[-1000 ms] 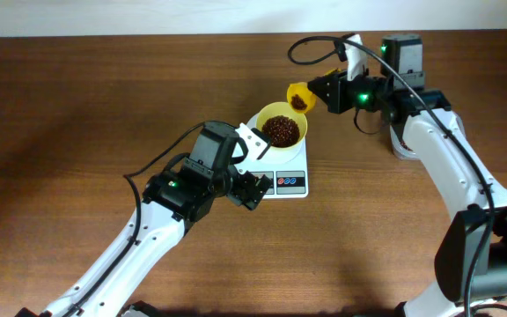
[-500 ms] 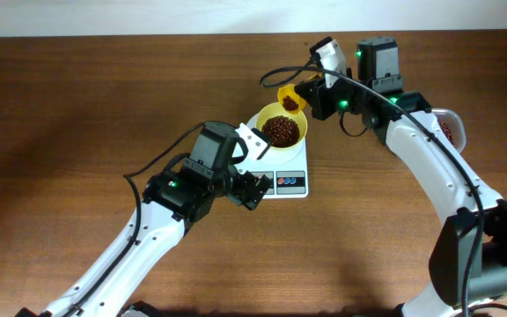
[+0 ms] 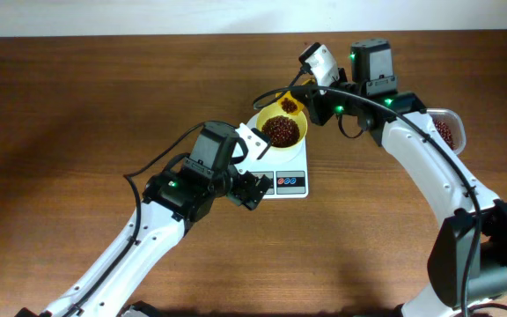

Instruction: Scoop item into bowl and weigh 50g on scale

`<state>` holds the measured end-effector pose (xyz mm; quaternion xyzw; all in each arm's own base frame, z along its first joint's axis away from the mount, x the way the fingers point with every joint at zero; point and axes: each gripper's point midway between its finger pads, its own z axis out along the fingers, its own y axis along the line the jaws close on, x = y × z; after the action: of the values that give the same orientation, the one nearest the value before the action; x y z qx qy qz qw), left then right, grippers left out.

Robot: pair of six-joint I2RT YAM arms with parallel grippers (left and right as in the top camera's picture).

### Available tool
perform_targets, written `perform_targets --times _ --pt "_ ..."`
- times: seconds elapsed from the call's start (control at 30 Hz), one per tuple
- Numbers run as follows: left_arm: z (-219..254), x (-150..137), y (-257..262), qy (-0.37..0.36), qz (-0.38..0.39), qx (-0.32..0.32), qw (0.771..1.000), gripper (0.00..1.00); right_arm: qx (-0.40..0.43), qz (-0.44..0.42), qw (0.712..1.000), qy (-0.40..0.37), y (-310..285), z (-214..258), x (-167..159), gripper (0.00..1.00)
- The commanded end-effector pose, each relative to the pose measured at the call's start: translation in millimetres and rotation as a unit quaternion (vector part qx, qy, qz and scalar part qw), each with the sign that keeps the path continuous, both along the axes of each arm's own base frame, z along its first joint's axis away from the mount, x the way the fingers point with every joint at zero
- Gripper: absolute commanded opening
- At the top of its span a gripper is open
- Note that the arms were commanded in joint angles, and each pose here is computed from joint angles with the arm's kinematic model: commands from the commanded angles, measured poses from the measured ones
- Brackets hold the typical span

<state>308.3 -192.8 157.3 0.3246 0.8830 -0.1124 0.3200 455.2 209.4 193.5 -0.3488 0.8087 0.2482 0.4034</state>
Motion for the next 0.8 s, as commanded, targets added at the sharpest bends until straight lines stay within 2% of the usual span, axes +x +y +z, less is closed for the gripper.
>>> perform_targets --times 0.0,0.77 --pt "7.3 -0.2 0.2 -0.006 0.004 -0.011 1.0 0.99 -0.004 0.002 1.0 -0.022 3.7 15.2 0.0 0.04" --pt "7.3 -0.2 0.2 -0.006 0.004 -0.011 1.0 0.99 -0.024 0.001 0.999 -0.027 2.8 10.8 -0.2 0.04"
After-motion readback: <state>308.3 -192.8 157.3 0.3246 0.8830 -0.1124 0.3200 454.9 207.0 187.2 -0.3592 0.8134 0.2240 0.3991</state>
